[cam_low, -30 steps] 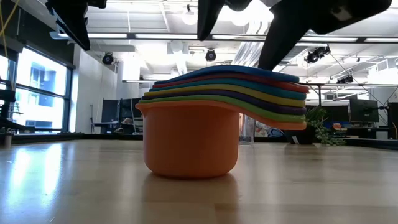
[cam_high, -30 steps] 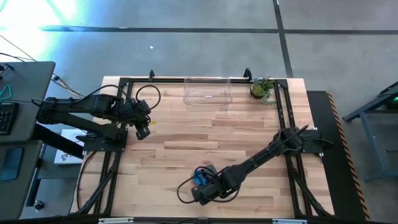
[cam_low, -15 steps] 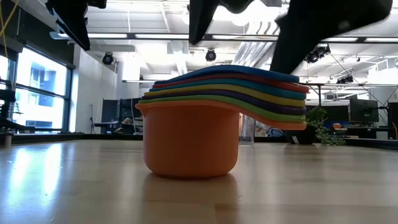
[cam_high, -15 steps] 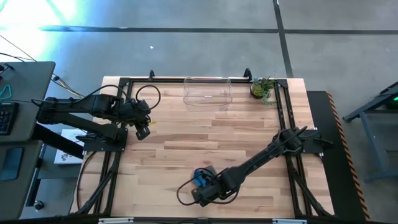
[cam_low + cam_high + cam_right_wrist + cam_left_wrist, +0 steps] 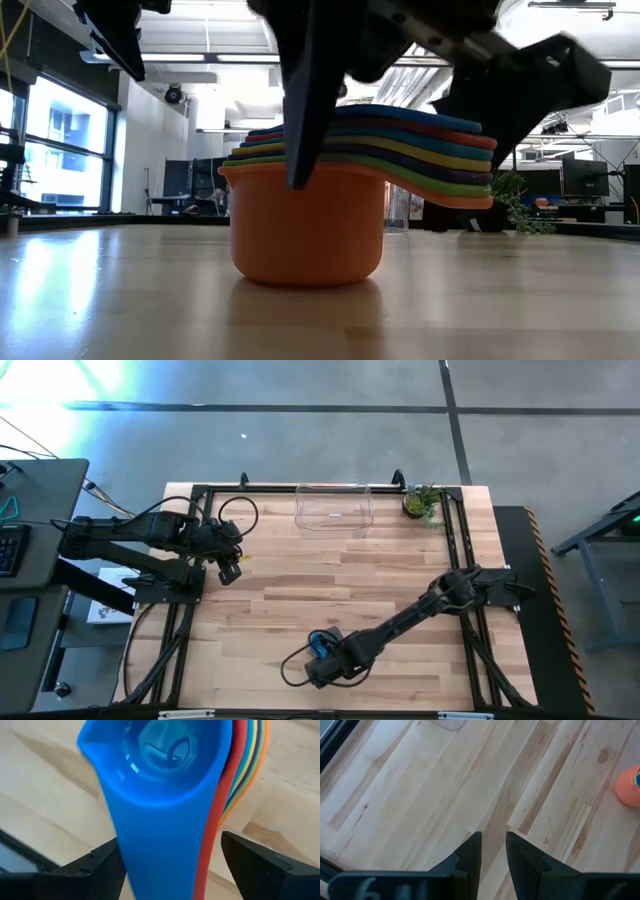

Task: Nest measuring cups in basket
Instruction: Put the stacked measuring cups into the transparent bin

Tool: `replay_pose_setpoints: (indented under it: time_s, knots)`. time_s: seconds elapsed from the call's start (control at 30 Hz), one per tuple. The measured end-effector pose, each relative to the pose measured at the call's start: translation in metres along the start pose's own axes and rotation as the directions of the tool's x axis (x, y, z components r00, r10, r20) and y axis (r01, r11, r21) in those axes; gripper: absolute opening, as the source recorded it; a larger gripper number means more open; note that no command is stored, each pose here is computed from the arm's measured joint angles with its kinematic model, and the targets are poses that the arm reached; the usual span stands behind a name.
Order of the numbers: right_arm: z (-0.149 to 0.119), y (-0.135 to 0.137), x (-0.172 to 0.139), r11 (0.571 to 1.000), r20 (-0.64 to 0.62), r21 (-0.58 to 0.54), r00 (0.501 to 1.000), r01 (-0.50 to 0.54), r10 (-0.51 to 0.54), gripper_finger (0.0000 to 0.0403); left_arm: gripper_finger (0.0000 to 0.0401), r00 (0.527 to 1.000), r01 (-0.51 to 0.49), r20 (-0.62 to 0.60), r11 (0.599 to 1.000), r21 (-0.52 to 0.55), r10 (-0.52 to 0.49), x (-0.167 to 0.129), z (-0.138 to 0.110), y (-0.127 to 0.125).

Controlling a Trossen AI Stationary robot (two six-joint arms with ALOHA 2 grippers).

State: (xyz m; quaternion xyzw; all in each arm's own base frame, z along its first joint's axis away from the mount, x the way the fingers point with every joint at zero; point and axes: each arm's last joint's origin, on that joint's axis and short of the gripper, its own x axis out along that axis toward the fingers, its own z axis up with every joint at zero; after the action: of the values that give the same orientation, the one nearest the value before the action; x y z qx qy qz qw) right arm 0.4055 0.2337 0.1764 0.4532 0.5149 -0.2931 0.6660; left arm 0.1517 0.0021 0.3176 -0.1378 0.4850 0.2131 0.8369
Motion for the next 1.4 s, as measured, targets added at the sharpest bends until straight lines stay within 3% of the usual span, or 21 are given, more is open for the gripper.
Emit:
replay_pose_setpoints:
  time_s: [0.2,0.57,1.07,1.4]
  knots:
    - [0.002,-0.001,0.004,1.000,-0.021,0.006,1.000,0.020,-0.020,0.0253,0.0078,1.000,0.000,0.000,1.000,0.000,0.000,0.000,0.000,0.000]
    - [0.001,-0.003,0.008,0.997,-0.039,0.058,0.998,0.042,-0.040,0.0124,0.0078,1.000,0.000,0.000,1.000,0.000,0.000,0.000,0.000,0.000]
    - [0.002,-0.002,0.004,0.997,-0.047,0.065,0.998,0.035,-0.032,0.0122,0.0078,1.000,0.000,0.000,1.000,0.000,0.000,0.000,0.000,0.000]
    - [0.017,0.008,-0.030,0.998,-0.013,-0.013,0.998,0.068,-0.068,0.0122,0.0078,1.000,0.000,0.000,1.000,0.000,0.000,0.000,0.000,0.000]
